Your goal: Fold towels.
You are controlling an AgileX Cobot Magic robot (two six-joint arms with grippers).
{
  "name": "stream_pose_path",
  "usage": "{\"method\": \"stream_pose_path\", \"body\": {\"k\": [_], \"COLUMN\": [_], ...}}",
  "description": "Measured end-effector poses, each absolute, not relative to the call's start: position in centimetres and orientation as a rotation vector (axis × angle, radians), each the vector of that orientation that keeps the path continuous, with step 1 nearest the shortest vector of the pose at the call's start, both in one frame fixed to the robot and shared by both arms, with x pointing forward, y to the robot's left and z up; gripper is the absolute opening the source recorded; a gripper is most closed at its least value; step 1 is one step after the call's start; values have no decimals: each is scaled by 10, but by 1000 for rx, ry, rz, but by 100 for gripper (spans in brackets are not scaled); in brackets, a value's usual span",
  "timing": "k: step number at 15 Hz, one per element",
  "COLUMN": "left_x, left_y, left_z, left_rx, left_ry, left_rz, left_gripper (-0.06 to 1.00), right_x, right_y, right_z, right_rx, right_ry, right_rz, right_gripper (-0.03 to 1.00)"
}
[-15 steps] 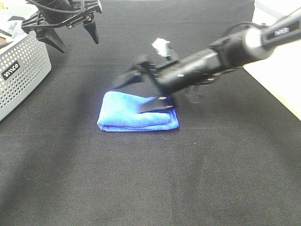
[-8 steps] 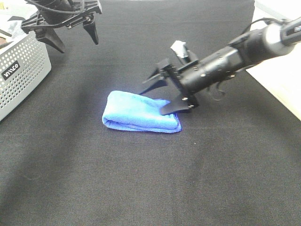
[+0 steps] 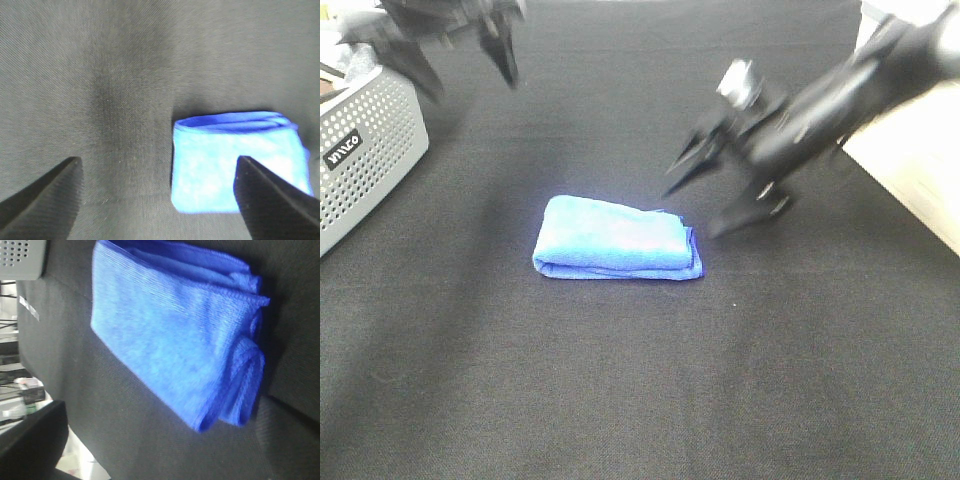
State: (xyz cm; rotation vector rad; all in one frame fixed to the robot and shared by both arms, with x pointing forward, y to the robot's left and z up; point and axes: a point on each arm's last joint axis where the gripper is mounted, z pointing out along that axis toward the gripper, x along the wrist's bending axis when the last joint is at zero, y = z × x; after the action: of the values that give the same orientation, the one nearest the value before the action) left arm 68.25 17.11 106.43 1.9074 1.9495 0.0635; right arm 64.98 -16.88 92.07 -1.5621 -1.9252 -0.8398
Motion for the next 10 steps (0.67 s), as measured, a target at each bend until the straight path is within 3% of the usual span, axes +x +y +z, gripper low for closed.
{"method": "stream_pose_path", "body": {"k": [5, 10], "left_x": [652, 564], "left_y": [185, 213], "left_z": [1118, 1160], "left_rx": [1942, 1969], "left_ry": [1841, 1804], "left_rz": [242, 334], "left_gripper": [78, 78], "right_x": [621, 561], "right_y": [-192, -219], "right_z": [1026, 1115], "right_rx": [-1705, -1853], "right_ry": [-2207, -2426], "right_rz": [-801, -826], "right_gripper": [96, 96]}}
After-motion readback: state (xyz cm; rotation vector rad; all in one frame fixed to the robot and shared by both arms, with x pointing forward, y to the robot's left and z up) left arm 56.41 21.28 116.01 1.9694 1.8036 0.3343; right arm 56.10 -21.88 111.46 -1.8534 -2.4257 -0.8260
